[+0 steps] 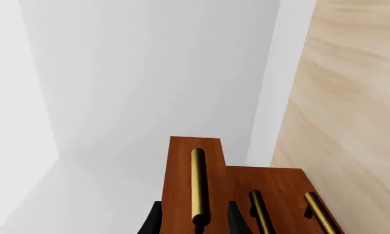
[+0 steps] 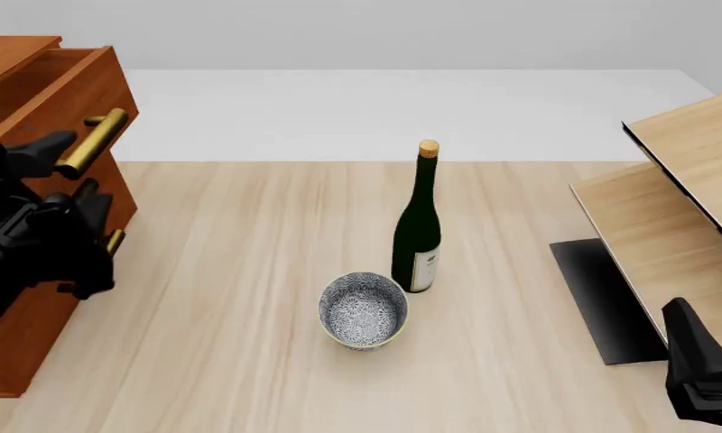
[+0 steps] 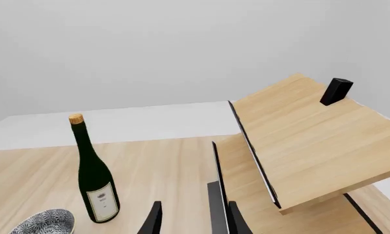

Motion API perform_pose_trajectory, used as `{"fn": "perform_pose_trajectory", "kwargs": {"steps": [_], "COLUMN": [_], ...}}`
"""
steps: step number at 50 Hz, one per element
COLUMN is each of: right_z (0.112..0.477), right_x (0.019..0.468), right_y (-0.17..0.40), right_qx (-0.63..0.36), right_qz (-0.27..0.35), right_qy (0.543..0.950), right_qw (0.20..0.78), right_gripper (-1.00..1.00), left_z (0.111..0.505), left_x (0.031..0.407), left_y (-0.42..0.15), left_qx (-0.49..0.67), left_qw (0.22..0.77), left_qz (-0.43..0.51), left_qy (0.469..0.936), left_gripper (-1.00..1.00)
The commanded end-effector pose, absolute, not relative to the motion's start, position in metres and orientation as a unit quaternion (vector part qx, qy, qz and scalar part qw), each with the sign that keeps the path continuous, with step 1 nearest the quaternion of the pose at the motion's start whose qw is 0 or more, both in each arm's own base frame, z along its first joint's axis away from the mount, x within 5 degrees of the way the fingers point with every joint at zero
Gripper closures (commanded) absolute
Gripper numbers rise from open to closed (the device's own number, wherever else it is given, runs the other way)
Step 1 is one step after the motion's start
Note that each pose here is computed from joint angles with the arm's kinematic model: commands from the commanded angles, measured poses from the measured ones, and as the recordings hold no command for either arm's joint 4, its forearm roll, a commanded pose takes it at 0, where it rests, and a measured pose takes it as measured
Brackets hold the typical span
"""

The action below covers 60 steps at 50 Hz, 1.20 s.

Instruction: Close the bottom drawer of the cabinet and open the top drawer.

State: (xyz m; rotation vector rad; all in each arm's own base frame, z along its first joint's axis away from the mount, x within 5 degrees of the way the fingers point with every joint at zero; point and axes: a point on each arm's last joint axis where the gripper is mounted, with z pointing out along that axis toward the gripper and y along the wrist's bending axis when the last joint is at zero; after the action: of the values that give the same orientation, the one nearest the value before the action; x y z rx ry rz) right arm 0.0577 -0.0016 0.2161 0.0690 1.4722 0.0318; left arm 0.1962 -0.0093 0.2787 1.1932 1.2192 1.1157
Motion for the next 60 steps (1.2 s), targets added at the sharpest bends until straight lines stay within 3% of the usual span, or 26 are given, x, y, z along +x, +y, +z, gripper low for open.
{"fn": "perform_pose_trajectory", "kwargs": {"steps": [1,27,34,41,45,47,48,56,60], "right_z": [0.216,0.216,0.216,0.216,0.216,0.216,0.216,0.216,0.216], "right_x": [0.057,0.056,0.056,0.056,0.056,0.056,0.056,0.056,0.056], "right_y": [-0.002,-0.002,-0.002,-0.002,-0.002,-0.002,-0.002,-0.002,-0.002], "right_qx": [0.032,0.037,0.036,0.039,0.038,0.038,0.039,0.040,0.041], "right_qz": [0.015,0.014,0.015,0.015,0.017,0.017,0.017,0.016,0.016], "right_qy": [0.671,0.669,0.669,0.669,0.669,0.669,0.669,0.669,0.669], "right_qw": [0.741,0.742,0.742,0.742,0.742,0.742,0.742,0.742,0.742], "right_gripper": [-1.00,-1.00,-1.00,-1.00,-1.00,-1.00,-1.00,-1.00,-1.00], "left_z": [0.287,0.334,0.380,0.396,0.426,0.430,0.450,0.480,0.485], "left_x": [0.197,0.198,0.200,0.202,0.203,0.201,0.205,0.201,0.203], "left_y": [-0.016,-0.037,-0.035,-0.035,-0.034,-0.036,-0.035,-0.029,-0.021], "left_qx": [0.501,0.489,0.443,0.426,0.393,0.390,0.361,0.302,0.266], "left_qw": [0.537,0.594,0.631,0.646,0.660,0.670,0.675,0.696,0.686], "left_qz": [0.453,0.404,0.375,0.368,0.316,0.316,0.272,0.229,0.204], "left_qy": [0.506,0.495,0.514,0.515,0.557,0.547,0.584,0.609,0.645], "left_gripper": [-1.00,-1.00,-1.00,-1.00,-1.00,-1.00,-1.00,-1.00,-1.00]}}
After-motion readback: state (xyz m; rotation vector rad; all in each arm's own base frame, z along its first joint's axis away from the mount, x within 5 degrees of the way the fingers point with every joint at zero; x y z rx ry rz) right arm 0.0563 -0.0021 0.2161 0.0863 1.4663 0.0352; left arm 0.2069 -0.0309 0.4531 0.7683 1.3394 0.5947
